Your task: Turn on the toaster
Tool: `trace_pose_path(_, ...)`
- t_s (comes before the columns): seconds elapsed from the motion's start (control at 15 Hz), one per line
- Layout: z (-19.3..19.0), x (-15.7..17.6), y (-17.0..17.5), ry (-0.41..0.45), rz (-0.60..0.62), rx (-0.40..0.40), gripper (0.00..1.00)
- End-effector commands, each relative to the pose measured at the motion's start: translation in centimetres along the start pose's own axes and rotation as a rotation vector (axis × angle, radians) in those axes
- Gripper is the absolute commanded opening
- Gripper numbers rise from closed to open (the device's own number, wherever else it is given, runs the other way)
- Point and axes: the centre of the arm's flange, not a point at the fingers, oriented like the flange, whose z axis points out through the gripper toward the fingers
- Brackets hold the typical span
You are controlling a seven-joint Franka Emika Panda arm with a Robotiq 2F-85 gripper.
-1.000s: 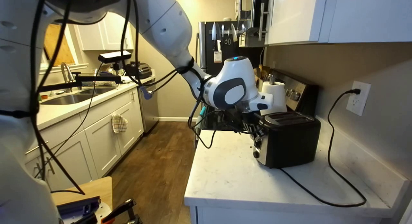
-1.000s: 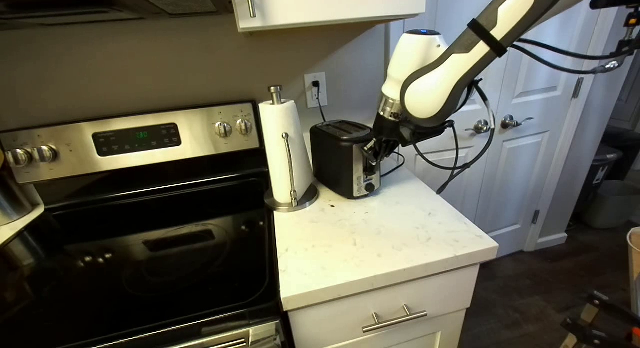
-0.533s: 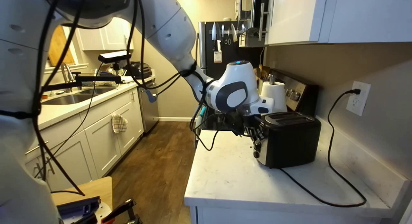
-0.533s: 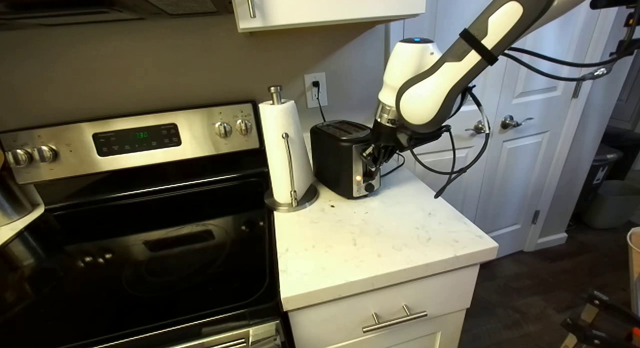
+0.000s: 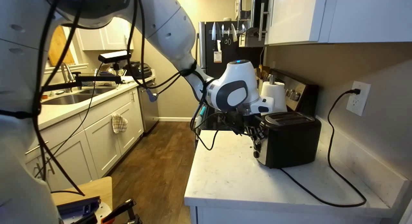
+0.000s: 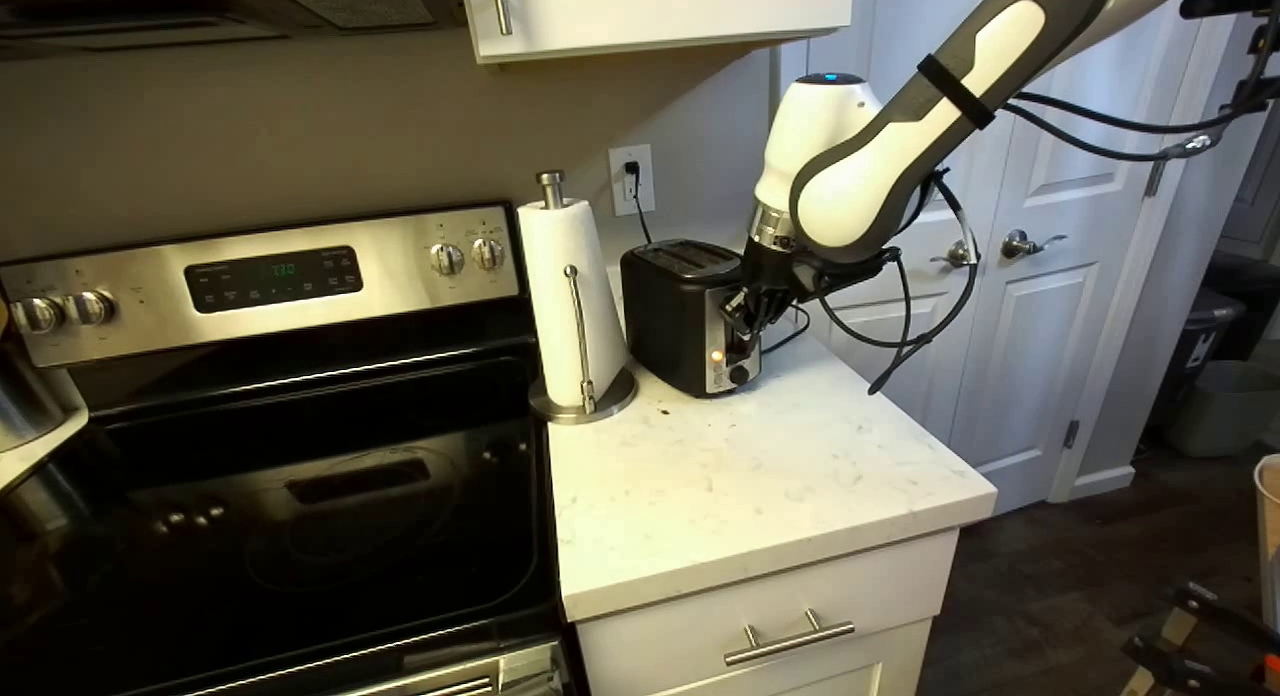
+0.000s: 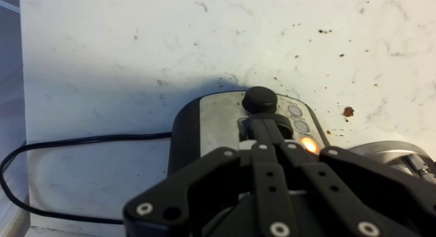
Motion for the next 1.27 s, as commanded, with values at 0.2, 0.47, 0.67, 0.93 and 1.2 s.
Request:
trace_pose_path(0.2,-2.1,-4.0,-0.2,0.033,-0.022,-0.017,0.0)
trace_pose_path(0.47,-3.2,-7.0,-0.7,0.046,-0.028,-0.018,0.0)
trace_pose_path(0.67,-3.9,-9.3,-0.9,0.046,-0.033,-0.025,0.0)
trace_pose_path(0.93,-4.9,-12.0,-0.8,0.016,-0.037,-0.034,0.0)
trace_pose_path(1.2,-5.7,-13.0,-0.4,0.01,-0.035,-0.035,0.0)
